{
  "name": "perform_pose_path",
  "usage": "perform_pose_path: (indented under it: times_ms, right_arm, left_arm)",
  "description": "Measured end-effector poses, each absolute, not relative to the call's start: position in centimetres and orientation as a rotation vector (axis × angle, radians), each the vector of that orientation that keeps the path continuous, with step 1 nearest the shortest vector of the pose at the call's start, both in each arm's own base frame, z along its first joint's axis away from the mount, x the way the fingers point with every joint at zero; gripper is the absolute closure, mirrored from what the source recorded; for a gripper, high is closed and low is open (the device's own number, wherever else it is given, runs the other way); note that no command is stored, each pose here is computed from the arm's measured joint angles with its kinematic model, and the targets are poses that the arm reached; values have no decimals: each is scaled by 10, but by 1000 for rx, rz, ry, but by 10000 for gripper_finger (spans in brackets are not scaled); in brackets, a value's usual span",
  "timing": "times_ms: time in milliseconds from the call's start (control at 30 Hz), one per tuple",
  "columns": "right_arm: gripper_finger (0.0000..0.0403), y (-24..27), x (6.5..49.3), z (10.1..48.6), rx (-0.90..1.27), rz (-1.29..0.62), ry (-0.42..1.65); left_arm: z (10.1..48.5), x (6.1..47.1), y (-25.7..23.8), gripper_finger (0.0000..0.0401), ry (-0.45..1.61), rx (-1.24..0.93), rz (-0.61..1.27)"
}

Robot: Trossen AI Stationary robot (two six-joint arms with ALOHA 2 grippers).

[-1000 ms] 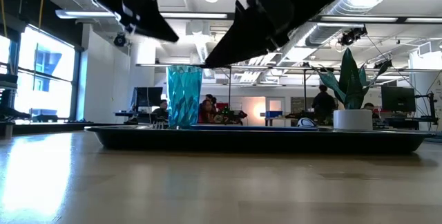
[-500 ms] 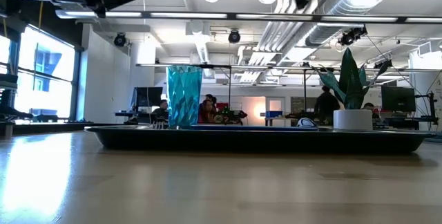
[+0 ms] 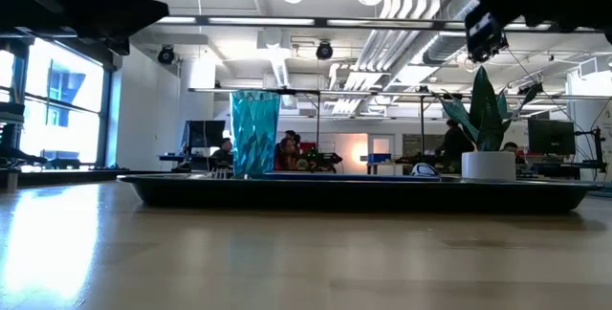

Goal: Pick and place plate/cup/fork/spoon on tray
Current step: Return to Home Position

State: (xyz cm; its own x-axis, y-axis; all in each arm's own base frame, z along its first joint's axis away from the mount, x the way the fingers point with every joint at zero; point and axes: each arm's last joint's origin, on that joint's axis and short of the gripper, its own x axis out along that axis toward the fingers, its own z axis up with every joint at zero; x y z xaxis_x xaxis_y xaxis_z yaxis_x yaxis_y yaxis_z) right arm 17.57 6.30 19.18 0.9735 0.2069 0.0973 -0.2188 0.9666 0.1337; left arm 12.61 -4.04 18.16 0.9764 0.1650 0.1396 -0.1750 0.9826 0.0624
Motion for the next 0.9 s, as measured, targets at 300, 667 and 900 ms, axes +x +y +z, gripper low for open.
perform_pose_path:
  times_ms: [300, 667, 900]
  right_arm:
    - [402, 56, 157, 176, 127, 204, -67]
    - [403, 48, 144, 169, 135, 154, -63]
    - [403, 44, 145, 172, 110, 108, -86]
  left_arm:
    - [190, 113, -48, 401, -190, 65, 156]
    - [187, 110, -52, 401, -160, 39, 91]
    - [190, 113, -46, 401, -183, 51, 148]
